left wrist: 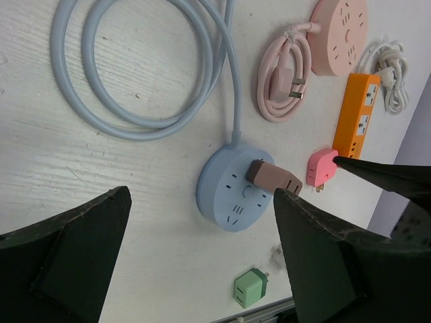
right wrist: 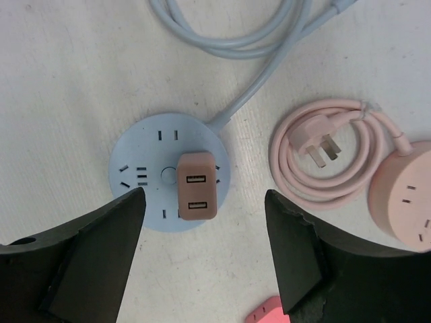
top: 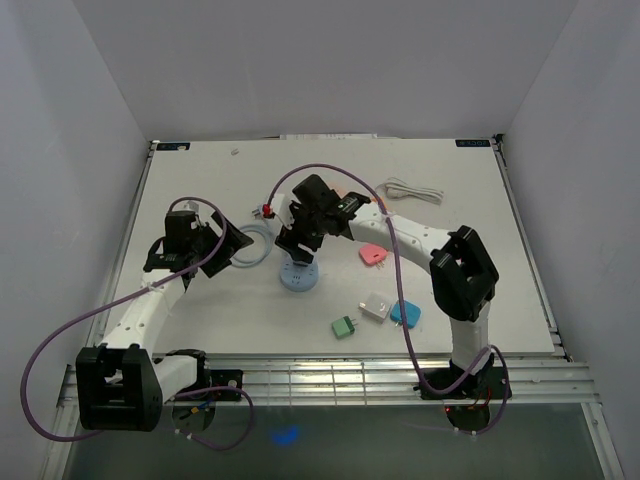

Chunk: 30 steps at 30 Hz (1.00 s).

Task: Insert the plug

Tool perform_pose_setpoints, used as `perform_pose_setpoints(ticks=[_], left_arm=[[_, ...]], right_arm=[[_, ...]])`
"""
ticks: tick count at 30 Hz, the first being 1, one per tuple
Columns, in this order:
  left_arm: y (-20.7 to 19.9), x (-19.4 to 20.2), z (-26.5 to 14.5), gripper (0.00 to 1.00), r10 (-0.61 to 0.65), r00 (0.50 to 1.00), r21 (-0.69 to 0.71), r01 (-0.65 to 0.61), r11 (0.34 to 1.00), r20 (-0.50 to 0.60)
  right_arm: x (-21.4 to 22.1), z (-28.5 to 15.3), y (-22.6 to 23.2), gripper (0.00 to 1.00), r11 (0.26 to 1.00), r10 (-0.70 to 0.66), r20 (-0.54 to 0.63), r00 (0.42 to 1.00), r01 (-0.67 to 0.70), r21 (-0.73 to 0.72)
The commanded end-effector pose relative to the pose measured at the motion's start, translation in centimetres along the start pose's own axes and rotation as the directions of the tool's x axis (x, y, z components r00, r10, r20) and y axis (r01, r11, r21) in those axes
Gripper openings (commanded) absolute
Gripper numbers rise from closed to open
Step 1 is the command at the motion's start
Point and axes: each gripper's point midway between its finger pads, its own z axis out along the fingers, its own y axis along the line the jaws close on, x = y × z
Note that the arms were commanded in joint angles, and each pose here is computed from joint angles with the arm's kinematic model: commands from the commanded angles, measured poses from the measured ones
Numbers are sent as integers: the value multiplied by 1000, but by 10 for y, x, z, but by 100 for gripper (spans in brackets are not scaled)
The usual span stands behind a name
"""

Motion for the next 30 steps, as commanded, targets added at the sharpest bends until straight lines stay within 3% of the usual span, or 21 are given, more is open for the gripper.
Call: perform_pose_setpoints(ticks=[1, 10, 18, 24, 26, 30], left_arm=[[-14, -8, -10, 98, 46, 999, 50, -47, 998, 21], [-30, 2, -21, 98, 133, 991, 162, -131, 978, -4], [-45, 20, -38, 98, 171, 985, 261, -156, 953, -36], [-63, 44, -38, 98, 255, 964, 265, -226, 937, -77], [-75, 62, -37, 98, 304, 947, 284, -264, 922, -103], [-87, 90, -33, 98, 351, 924, 289, -299, 909, -149]], right_arm=[[-26, -35, -6, 77, 998, 15, 77, 997, -20, 61], [32, -75, 5, 96, 963, 190, 80, 978, -202, 177], [77, -112, 24, 97, 876, 388, 198, 900, -427, 222], [109, -117, 52, 92, 815, 522, 180, 834, -549, 183], [112, -120, 54, 92, 775, 571, 199, 797, -603, 189], [122, -139, 29, 93, 659, 610, 280, 741, -671, 340]])
